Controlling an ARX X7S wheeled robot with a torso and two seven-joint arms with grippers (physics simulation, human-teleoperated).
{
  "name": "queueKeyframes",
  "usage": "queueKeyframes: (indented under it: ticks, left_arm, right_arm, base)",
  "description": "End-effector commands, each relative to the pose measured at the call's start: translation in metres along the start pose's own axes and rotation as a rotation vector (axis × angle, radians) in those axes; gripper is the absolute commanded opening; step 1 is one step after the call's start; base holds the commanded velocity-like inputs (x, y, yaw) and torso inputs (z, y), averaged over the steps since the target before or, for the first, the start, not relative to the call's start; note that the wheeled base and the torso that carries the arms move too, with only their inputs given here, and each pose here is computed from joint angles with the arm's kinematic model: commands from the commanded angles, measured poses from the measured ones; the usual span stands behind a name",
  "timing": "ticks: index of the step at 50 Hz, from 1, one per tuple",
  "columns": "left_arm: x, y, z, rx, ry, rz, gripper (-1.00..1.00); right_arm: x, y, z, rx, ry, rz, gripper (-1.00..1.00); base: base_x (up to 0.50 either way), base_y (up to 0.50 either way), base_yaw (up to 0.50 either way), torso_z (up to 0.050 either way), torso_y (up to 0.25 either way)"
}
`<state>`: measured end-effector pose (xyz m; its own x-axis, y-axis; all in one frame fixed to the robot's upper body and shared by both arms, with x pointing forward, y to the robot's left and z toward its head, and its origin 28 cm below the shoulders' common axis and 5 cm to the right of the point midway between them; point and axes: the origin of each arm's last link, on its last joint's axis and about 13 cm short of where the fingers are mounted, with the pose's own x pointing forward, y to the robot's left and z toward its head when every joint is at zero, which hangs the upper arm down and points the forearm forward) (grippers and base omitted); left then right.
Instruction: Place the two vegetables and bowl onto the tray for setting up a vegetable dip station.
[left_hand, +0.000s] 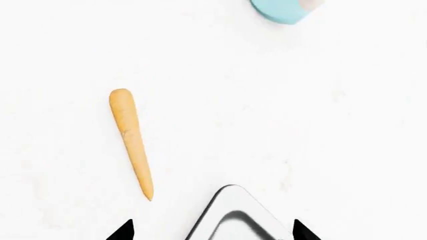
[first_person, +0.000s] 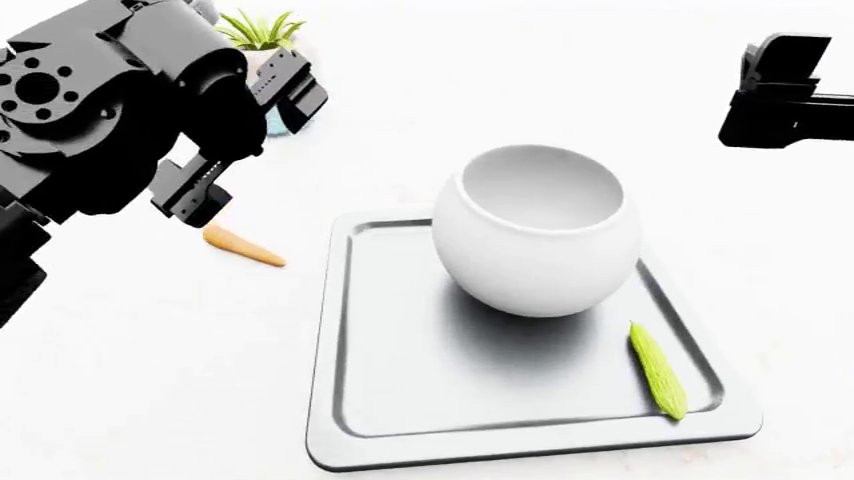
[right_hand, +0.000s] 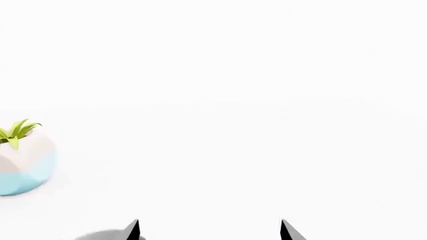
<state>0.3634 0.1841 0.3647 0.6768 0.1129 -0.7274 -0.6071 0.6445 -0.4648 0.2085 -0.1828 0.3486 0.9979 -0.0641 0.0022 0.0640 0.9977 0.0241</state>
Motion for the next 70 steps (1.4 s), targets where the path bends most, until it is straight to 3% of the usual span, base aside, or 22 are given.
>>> queueKeyframes:
  ticks: [1, 14, 31, 43, 50, 59, 70]
  left_arm:
    - [0.018, -0.018, 0.002, -0.014, -0.031, 0.024, 1.0]
    - [0.032, -0.01, -0.001, -0.044, 0.001, 0.067, 1.0]
    - [0.034, 0.0, 0.009, -0.057, -0.097, 0.148, 1.0]
    - [0.081, -0.003, -0.011, -0.054, -0.081, 0.189, 1.0]
    - [0.103, 0.004, -0.017, -0.073, -0.078, 0.231, 1.0]
    - [0.111, 0.005, -0.015, -0.086, -0.117, 0.262, 1.0]
    - [0.118, -0.003, -0.035, -0.088, -0.112, 0.282, 1.0]
  right_arm:
    - [0.005, -0.002, -0.007, -0.001, 0.027, -0.011, 1.0]
    - [0.006, -0.005, -0.011, 0.017, 0.031, -0.018, 1.0]
    - [0.006, -0.008, -0.021, 0.028, 0.048, -0.016, 1.0]
    - [0.008, -0.015, -0.03, 0.035, 0.073, -0.038, 1.0]
    - [0.012, -0.017, -0.036, 0.035, 0.088, -0.044, 1.0]
    - [0.019, -0.018, -0.044, 0.038, 0.108, -0.044, 1.0]
    - [0.019, -0.02, -0.048, 0.048, 0.11, -0.051, 1.0]
  base:
    - [0.0, 0.0, 0.0, 0.0, 0.0]
    - [0.0, 0.0, 0.0, 0.0, 0.0]
    - [0.0, 0.0, 0.0, 0.0, 0.0]
    - [0.0, 0.0, 0.0, 0.0, 0.0]
    - [0.0, 0.0, 0.0, 0.0, 0.0]
    - [0.0, 0.0, 0.0, 0.0, 0.0]
    - [0.0, 0.0, 0.0, 0.0, 0.0]
